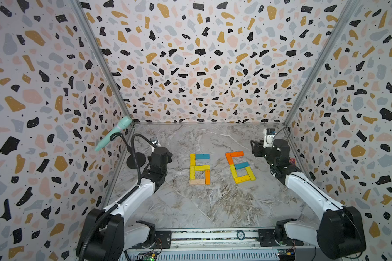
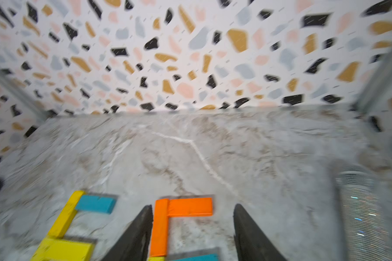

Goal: Assemble the number 6 with building blocks
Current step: Reset both arms

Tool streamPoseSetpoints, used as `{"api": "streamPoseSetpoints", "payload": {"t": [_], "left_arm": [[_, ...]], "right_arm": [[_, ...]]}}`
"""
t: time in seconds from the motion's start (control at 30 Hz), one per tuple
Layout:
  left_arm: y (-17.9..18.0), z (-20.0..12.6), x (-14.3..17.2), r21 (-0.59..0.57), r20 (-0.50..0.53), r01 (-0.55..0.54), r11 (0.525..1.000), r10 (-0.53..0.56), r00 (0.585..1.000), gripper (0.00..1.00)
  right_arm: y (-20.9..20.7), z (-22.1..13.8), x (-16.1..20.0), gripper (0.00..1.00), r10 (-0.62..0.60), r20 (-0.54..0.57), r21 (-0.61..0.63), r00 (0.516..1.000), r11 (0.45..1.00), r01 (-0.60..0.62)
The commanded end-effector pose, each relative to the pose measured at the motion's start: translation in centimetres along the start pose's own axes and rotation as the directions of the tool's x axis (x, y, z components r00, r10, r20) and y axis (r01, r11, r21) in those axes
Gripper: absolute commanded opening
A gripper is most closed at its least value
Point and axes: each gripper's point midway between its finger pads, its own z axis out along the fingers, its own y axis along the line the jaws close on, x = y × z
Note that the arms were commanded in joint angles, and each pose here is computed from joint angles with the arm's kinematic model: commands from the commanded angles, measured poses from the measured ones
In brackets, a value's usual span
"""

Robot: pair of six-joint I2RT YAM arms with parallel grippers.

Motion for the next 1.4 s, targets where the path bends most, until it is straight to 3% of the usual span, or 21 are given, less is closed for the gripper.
{"api": "streamPoseSetpoints", "payload": {"t": [0.0, 0.07, 0.13, 0.23, 0.43, 0.53, 0.63, 0.73, 0.83, 0.87, 0.93, 1.07, 1.17, 1.37], "left_arm": [[4.6, -0.9, -0.3, -0.211, 0.150, 0.013, 0.977, 0.019, 0.989, 0.37], [5.1, -1.1, 0.5, -0.216, 0.182, 0.011, 0.976, 0.029, 0.983, 0.61], [5.0, -1.2, 0.7, -0.201, 0.214, 0.007, 0.980, 0.037, 0.976, 0.78], [4.3, -1.1, 0.3, -0.163, 0.227, -0.026, 0.986, 0.064, 0.972, 0.84], [4.2, -1.5, 0.7, -0.133, 0.224, -0.061, 0.989, 0.090, 0.970, 0.90], [4.6, -1.4, 3.1, -0.124, 0.177, -0.096, 0.988, 0.117, 0.977, 0.90], [5.7, -2.7, 3.6, -0.101, 0.267, -0.041, 0.994, 0.067, 0.961, 0.93], [4.9, -2.2, 2.7, -0.082, 0.279, -0.088, 0.993, 0.108, 0.954, 0.98], [3.7, 0.2, 4.3, -0.055, 0.211, -0.145, 0.988, 0.153, 0.965, 0.98], [3.7, 0.4, 4.0, -0.063, 0.239, -0.131, 0.989, 0.142, 0.960, 1.00], [4.2, 0.8, 4.7, -0.059, 0.183, -0.129, 0.990, 0.138, 0.973, 0.99], [5.5, 0.0, 4.7, -0.057, 0.261, -0.060, 0.997, 0.073, 0.962, 0.99], [5.2, 0.5, 5.2, -0.054, 0.207, -0.083, 0.995, 0.093, 0.974, 0.99], [5.3, 0.4, 5.0, -0.056, 0.222, -0.078, 0.995, 0.089, 0.971, 0.99]], "right_arm": [[-3.3, -2.1, 1.4, 0.60, -0.055, 0.047, 0.131, 0.997, 0.990, 0.048], [-5.2, -3.2, 2.9, 0.65, -0.028, 0.080, 0.186, 0.996, 0.982, 0.013], [-6.7, -3.9, 4.2, 0.73, -0.005, 0.105, 0.217, 0.994, 0.976, -0.018], [-8.0, -4.2, 5.8, 0.89, -0.022, 0.138, 0.247, 0.990, 0.969, -0.013], [-7.3, -4.6, 7.7, 0.93, -0.168, 0.210, 0.218, 0.963, 0.968, 0.122], [-7.3, -4.5, 8.3, 0.98, -0.170, 0.215, 0.213, 0.962, 0.969, 0.123], [-7.2, -4.1, 8.3, 0.99, -0.168, 0.216, 0.208, 0.962, 0.970, 0.123], [-7.3, -3.8, 8.1, 0.99, -0.155, 0.240, 0.204, 0.958, 0.973, 0.106], [-7.6, -1.7, 9.6, 0.99, -0.148, 0.177, 0.199, 0.973, 0.974, 0.112], [-7.7, -1.0, 10.1, 0.99, -0.144, 0.165, 0.196, 0.976, 0.974, 0.110], [-6.7, 0.2, 10.1, 0.99, -0.201, 0.140, 0.203, 0.970, 0.964, 0.171], [-6.8, 0.6, 10.3, 0.99, -0.199, 0.110, 0.211, 0.974, 0.962, 0.173], [-6.7, 0.5, 10.3, 0.99, -0.202, 0.113, 0.206, 0.973, 0.963, 0.176], [-6.8, 0.7, 10.3, 0.99, -0.199, 0.110, 0.207, 0.974, 0.963, 0.173]]}}
